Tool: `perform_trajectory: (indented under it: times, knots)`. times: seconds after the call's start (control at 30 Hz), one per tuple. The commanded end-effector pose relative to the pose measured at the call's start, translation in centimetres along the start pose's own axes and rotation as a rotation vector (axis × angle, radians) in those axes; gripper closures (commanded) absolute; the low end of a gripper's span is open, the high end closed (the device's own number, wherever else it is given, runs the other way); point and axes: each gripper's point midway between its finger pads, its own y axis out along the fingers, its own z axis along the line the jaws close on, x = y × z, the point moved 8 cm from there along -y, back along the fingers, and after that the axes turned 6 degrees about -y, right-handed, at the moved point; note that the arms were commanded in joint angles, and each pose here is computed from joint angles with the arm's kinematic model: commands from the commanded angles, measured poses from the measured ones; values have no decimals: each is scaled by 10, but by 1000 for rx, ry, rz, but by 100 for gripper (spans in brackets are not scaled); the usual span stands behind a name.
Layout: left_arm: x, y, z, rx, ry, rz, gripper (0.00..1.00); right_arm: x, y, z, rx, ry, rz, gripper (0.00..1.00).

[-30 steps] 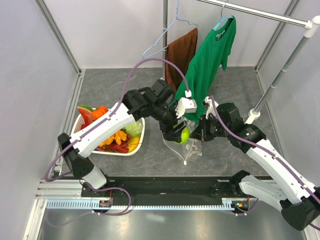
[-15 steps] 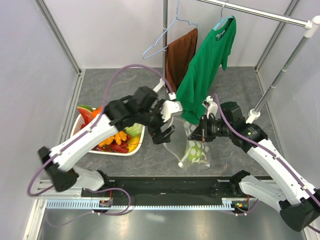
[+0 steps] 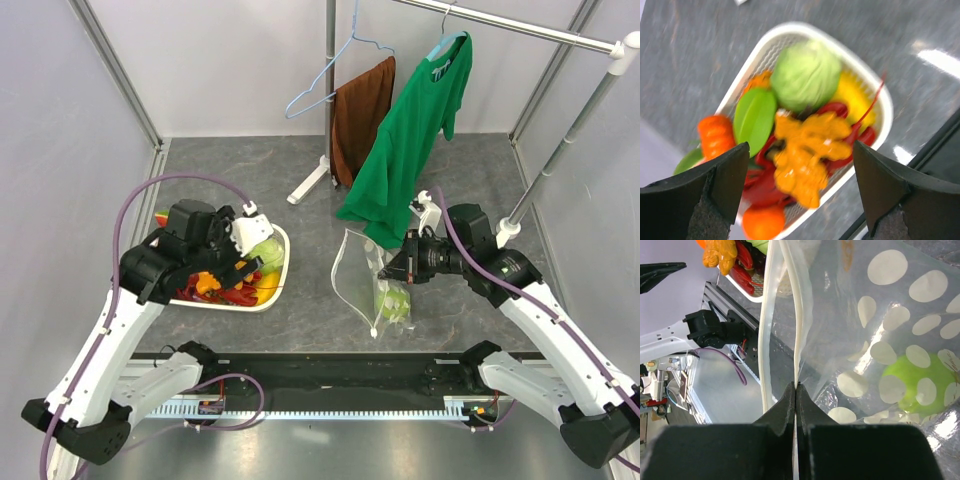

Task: Place the food in the zip-top bag and seal the zipper
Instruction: Pick up the fake vegetable from the bin.

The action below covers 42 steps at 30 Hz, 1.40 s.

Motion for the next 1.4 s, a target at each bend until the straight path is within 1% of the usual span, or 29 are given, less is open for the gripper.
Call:
perform_trajectory:
  times: [0.0, 0.03, 0.13, 0.23, 0.33, 0.43, 0.53, 0.57, 0.63, 0.67, 0.73, 0.8, 0.93, 1.1, 1.17, 1.23, 1.27, 1.37]
  knots:
    - [-24, -15, 17, 171, 152, 169, 9, 2, -1, -2, -12, -23, -23, 100]
    - [-29, -20, 18, 205, 161, 190, 9, 2, -1, -2, -15, -26, -21, 100]
    - [-48, -21, 16, 230, 202, 267, 5, 1, 0, -4, -23, -30, -21, 100]
    - [-57, -17, 10, 190, 193, 302, 2, 0, 1, -5, -19, -32, -16, 100]
    - [-55, -11, 8, 147, 170, 303, 0, 1, 1, -4, -19, -34, -15, 100]
    - [-48, -4, 7, 100, 159, 248, 0, 2, 0, -4, -18, -41, -17, 100]
    - [-37, 3, 10, 32, 113, 213, 0, 2, 0, -3, -18, -45, -18, 100]
    - [-37, 10, 14, 5, 79, 243, 0, 2, -1, -3, -18, -43, -17, 100]
    - [-29, 12, 20, -25, 38, 219, 1, 3, -2, -2, -14, -47, -19, 100]
    - [-31, 17, 27, -40, 0, 246, 1, 3, -2, -2, -15, -47, -20, 100]
    - [-27, 16, 31, -72, -39, 243, 1, 3, -2, -1, -12, -50, -23, 100]
    - [-29, 16, 33, -103, -70, 267, 1, 1, -2, -2, -13, -48, -18, 100]
    - [-36, 11, 34, -100, -92, 304, 1, -1, -1, -3, -6, -45, -10, 100]
    - [-52, 0, 38, -27, -120, 333, 1, -2, -2, -4, -8, -47, -13, 100]
    - [-61, -5, 36, 4, -135, 348, 3, -2, -2, -4, -9, -49, -15, 100]
    - [-70, -7, 35, 34, -160, 391, 5, -3, -2, -4, -11, -47, -11, 100]
    - [-74, -11, 36, 61, -173, 406, 7, -2, -3, -4, -10, -50, -15, 100]
    - [-82, -14, 34, 70, -217, 461, 11, -3, -2, -4, -11, -49, -11, 100]
